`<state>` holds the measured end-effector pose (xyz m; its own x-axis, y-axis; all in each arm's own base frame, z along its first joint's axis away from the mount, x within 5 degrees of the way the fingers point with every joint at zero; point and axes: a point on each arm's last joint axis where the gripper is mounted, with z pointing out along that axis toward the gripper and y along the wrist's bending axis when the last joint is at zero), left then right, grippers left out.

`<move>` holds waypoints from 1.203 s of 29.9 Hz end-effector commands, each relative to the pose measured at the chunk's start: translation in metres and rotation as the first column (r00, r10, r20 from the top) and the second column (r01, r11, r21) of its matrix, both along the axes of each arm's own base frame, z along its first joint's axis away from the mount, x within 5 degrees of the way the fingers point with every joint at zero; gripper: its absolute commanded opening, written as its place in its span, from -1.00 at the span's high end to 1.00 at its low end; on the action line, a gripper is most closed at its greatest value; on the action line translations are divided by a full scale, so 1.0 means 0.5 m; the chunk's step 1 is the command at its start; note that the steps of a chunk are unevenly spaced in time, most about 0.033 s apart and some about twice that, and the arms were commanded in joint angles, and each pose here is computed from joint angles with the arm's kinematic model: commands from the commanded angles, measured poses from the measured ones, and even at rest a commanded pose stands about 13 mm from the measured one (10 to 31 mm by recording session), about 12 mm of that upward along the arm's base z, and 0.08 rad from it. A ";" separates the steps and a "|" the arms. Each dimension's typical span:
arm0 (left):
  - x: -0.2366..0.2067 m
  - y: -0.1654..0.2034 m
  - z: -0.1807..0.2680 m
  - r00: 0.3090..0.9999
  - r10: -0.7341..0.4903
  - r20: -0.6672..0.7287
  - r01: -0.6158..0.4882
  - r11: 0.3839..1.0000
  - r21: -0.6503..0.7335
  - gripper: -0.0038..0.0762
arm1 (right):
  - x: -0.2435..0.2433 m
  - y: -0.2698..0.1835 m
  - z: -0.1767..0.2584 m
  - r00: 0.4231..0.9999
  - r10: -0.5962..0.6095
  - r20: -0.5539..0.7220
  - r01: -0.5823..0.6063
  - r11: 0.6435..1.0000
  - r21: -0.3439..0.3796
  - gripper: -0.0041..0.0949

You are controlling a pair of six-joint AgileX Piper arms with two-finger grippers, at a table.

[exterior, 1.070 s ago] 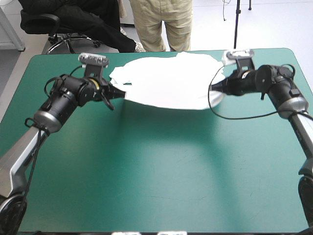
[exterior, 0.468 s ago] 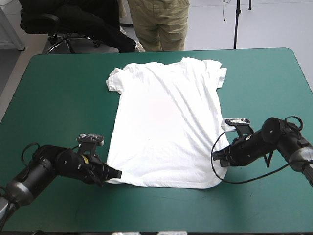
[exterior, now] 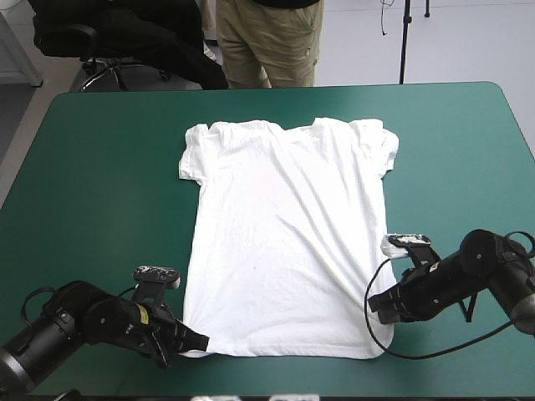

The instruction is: Fold the cloth

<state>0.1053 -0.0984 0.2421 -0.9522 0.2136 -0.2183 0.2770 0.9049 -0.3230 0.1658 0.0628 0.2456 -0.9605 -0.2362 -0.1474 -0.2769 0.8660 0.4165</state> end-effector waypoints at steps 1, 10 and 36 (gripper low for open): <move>0.001 -0.006 0.017 1.000 0.009 0.021 -0.008 0.999 -0.040 0.91 | -0.009 -0.004 0.014 1.000 0.027 0.001 -0.027 1.000 -0.009 0.79; -0.004 -0.011 0.039 0.999 -0.034 -0.003 0.034 0.998 -0.049 -0.06 | -0.004 0.000 0.039 1.000 0.013 -0.001 -0.013 1.000 0.011 -0.37; 0.367 0.006 0.214 0.954 0.097 0.282 -0.154 0.970 0.190 -0.10 | 0.062 -0.041 0.337 0.839 -0.081 0.538 0.173 0.977 -0.124 -0.15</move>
